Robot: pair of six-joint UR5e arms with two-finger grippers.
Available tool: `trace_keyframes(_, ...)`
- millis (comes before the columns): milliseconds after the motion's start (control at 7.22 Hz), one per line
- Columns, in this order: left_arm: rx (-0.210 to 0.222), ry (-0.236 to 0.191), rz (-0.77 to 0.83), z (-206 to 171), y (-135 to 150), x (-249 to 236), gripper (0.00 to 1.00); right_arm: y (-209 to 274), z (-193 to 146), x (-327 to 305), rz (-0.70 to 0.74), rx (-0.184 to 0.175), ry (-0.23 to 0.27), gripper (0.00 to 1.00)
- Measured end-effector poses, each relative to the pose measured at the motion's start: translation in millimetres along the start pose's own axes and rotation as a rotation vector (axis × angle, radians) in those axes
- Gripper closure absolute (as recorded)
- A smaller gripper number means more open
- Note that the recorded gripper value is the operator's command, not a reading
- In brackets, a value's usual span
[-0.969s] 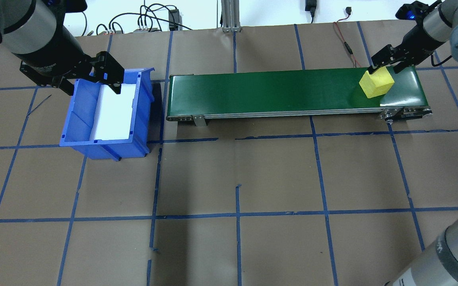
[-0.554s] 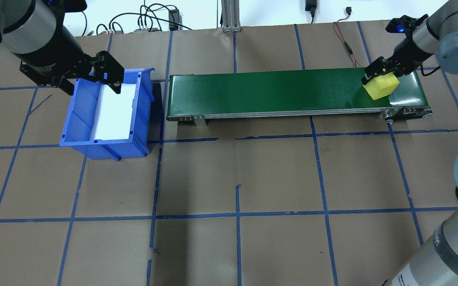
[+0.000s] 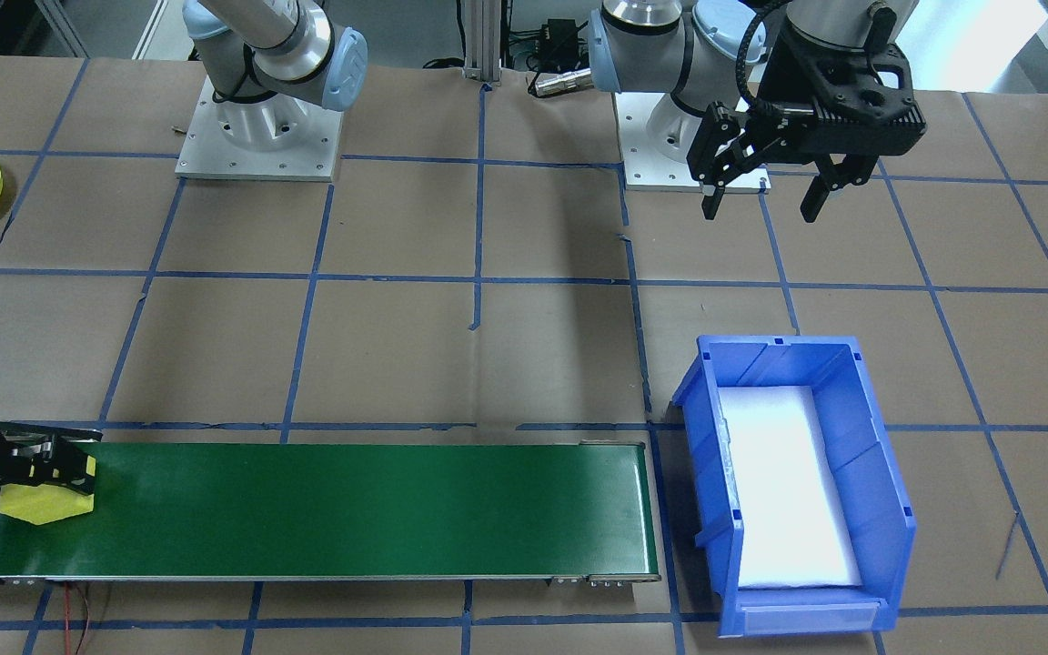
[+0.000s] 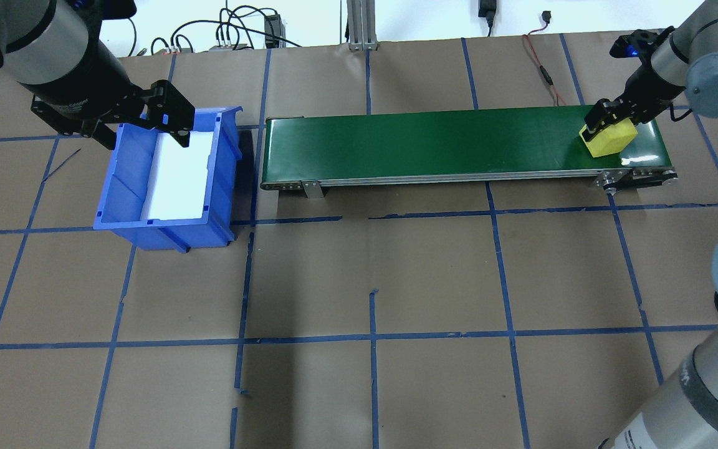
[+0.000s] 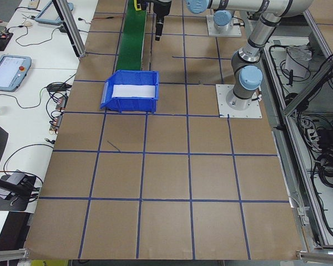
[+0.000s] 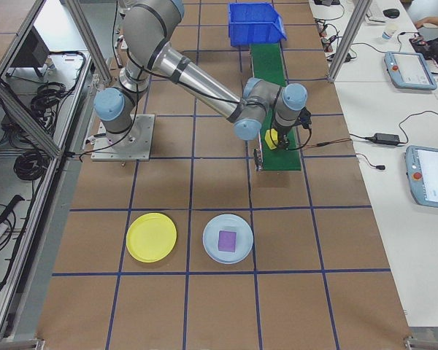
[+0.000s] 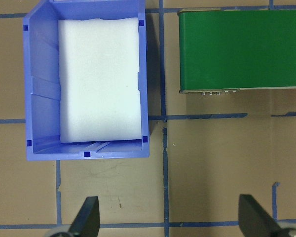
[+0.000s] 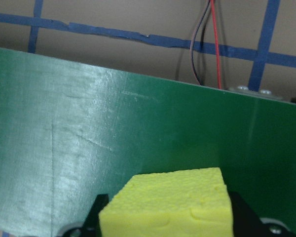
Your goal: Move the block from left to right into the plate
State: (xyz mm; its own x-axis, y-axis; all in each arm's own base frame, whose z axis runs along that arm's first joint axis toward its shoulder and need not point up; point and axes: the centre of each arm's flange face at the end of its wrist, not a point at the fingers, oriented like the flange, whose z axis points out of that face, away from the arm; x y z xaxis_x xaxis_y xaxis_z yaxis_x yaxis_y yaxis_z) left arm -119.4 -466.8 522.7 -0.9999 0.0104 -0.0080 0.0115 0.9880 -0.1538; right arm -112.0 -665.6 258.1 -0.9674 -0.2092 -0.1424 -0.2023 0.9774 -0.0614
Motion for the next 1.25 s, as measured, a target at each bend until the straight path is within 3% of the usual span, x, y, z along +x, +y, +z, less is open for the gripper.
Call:
trace_keyframes(415,-0.002,0.001,0.0,1,0,0,0.0,23,-43,39,0.02,-0.023,0.12,0.49)
trace_keyframes(692,-0.002,0.001,0.0,1,0,0,0.0,90,-66,104,0.044,-0.057,0.131,0.49)
trace_keyframes(969,-0.002,0.001,-0.001,1,0,0,0.0,211,-78,181,0.143,-0.099,0.112,0.49)
trace_keyframes(1246,-0.002,0.001,-0.001,1,0,-1,0.0,350,-71,247,0.257,-0.113,0.049,0.49)
